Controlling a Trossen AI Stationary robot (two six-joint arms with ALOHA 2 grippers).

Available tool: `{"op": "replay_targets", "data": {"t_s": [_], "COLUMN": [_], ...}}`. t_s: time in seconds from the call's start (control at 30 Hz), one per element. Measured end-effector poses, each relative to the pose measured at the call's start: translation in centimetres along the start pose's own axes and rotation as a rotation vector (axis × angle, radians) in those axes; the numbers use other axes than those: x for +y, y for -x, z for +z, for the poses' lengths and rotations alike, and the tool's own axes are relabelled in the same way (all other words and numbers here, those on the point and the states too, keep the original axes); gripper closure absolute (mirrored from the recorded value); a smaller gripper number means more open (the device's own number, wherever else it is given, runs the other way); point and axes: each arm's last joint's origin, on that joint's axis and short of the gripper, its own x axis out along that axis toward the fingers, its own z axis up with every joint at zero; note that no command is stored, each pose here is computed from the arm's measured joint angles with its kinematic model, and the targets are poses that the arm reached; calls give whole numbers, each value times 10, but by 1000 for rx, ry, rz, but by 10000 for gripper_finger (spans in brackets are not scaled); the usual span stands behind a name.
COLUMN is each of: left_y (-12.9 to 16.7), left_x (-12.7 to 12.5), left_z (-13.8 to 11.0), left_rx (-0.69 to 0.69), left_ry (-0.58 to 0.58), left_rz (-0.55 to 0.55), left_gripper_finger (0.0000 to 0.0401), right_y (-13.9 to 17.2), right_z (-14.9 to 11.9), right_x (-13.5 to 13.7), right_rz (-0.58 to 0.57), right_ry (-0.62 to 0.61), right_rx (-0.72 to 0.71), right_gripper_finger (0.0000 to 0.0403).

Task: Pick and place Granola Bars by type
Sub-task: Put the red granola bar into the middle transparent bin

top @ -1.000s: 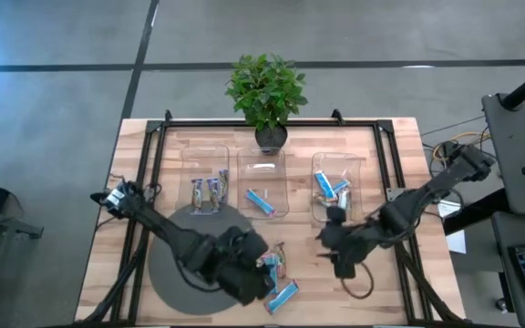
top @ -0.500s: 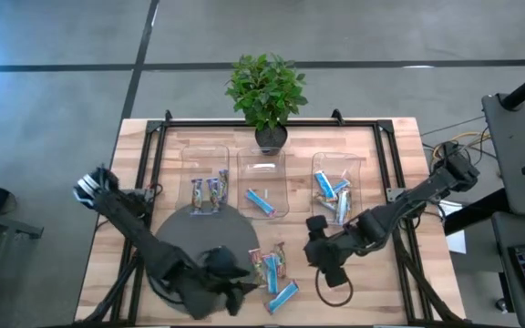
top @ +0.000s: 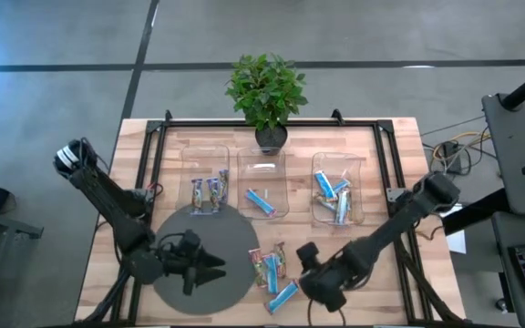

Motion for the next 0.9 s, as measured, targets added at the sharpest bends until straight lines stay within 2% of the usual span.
{"op": "replay_targets", "data": {"t_s": [0.17,0.53,0.67,0.77,0.9], "left_y": [8,12,12,12,12], "left_x": [8,12,12,12,12], "left_z": [4,1,0,0,-1], "left_rx": [26,158,179,188,209], "left_ry": [-24,-79,-108,-128,-143], "left_rz": [-11,-59,-71,-76,-77], "left_gripper_finger": [185,185,185,185,185], "right_y": [-24,-62,-73,-81,-88], "right_z": [15,42,43,43,48], "right_x": [10,13,13,13,14], "right_rz": [1,-12,-38,-65,-80], "right_ry": [25,-59,-119,-115,-98], "right_rx": [24,62,159,228,237], "right_gripper_finger": [193,191,172,150,124]}}
